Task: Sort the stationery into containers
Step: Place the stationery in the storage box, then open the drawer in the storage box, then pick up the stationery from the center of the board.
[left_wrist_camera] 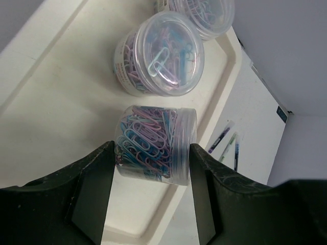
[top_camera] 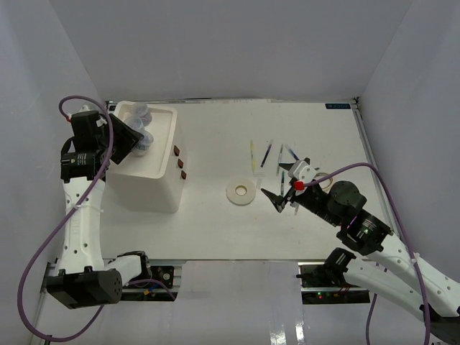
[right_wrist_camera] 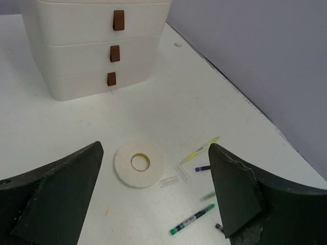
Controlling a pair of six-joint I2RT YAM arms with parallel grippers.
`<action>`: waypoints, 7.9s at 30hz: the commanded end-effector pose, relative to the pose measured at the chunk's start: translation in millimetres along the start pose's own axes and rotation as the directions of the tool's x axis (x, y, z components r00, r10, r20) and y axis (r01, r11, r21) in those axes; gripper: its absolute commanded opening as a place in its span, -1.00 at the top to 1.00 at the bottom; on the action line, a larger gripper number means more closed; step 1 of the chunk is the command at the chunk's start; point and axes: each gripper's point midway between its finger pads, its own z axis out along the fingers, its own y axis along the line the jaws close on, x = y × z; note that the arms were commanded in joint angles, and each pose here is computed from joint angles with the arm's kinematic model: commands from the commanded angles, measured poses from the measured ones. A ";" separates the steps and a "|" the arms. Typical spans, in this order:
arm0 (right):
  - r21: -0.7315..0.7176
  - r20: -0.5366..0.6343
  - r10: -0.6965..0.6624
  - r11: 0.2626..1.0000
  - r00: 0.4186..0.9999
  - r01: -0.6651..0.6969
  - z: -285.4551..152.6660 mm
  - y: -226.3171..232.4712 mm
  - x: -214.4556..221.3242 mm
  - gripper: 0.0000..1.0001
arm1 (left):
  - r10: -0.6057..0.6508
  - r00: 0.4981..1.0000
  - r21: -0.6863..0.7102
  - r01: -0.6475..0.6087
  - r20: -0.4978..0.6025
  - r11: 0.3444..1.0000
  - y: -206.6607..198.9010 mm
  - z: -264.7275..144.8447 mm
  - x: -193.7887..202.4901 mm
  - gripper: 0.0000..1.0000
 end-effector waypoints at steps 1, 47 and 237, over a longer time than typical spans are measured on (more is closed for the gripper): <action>0.006 0.026 0.010 1.000 1.000 -0.011 0.3 -0.4 -4.8 -0.80 | 0.000 1.000 0.006 0.000 0.027 1.000 4.1 -3.2 -4.5 -0.02; -0.038 -0.143 0.035 0.998 0.989 -0.041 21.8 10.6 32.9 -0.80 | 0.550 0.816 0.375 -0.574 0.179 0.728 -148.3 -37.3 35.5 -0.96; 0.547 -0.658 0.613 0.788 0.439 -0.281 120.9 2.0 264.8 -0.56 | 0.416 0.800 -0.006 -0.458 0.433 0.889 9.9 18.2 -87.7 -0.95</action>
